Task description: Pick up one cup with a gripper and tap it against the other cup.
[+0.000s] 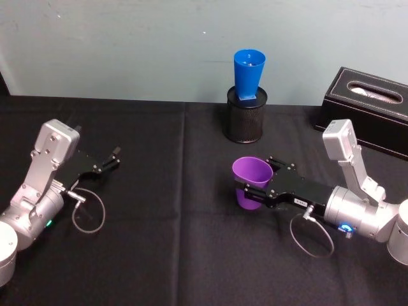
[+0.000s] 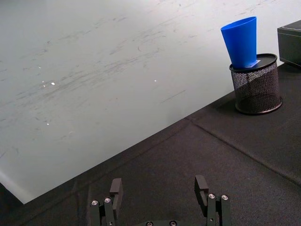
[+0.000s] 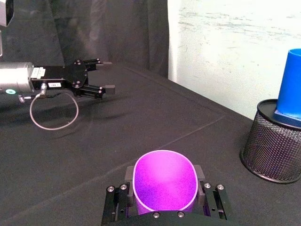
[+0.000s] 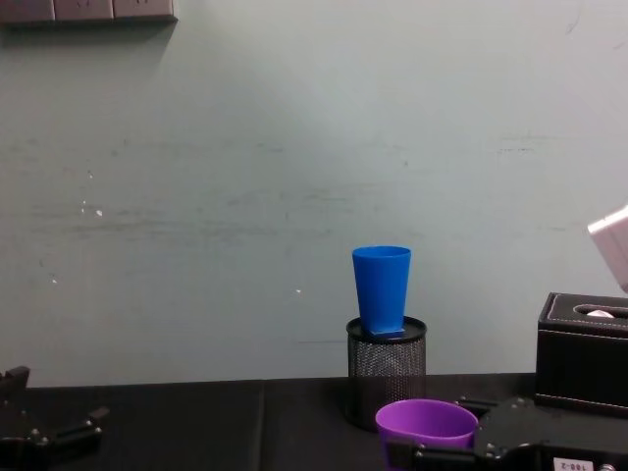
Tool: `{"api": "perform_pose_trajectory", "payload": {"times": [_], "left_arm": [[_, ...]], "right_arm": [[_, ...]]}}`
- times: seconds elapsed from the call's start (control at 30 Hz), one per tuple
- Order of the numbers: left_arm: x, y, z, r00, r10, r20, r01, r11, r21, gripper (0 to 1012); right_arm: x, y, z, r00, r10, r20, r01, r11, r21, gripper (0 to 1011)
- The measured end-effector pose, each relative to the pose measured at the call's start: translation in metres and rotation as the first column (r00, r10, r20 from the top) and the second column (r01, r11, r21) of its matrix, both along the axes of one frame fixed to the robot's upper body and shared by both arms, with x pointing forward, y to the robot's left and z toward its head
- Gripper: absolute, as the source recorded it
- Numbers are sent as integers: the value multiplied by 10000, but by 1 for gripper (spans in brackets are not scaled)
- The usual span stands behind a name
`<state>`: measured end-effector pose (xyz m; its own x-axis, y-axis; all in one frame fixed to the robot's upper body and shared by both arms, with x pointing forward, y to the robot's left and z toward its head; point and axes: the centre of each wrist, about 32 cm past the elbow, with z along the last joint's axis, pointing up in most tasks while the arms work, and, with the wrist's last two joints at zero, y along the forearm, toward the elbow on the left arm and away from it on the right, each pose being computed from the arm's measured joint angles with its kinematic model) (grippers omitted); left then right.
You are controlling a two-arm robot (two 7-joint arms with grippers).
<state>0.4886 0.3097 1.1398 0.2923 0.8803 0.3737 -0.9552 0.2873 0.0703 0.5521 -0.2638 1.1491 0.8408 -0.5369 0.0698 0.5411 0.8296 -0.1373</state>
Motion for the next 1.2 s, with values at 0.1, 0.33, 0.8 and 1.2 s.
{"api": "perform_pose_trajectory", "payload": {"times": [0.1, 0.33, 0.8, 1.2], "left_arm": [[0, 0, 0, 10000, 0, 0, 0, 10000, 0, 1005], [0, 0, 0, 10000, 1, 0, -1, 10000, 1, 1004], [0, 0, 0, 10000, 1, 0, -1, 10000, 0, 1005], [0, 0, 0, 10000, 0, 0, 0, 10000, 0, 1005]], "right_arm": [[1, -6, -17, 10000, 1, 4, -1, 10000, -26, 720], [1, -11, -57, 10000, -17, -52, 16, 10000, -63, 720], [15, 0, -140, 9997, -8, -256, 5, 9999, -136, 720], [16, 0, -134, 9997, -2, -248, -2, 9999, -146, 720]]}}
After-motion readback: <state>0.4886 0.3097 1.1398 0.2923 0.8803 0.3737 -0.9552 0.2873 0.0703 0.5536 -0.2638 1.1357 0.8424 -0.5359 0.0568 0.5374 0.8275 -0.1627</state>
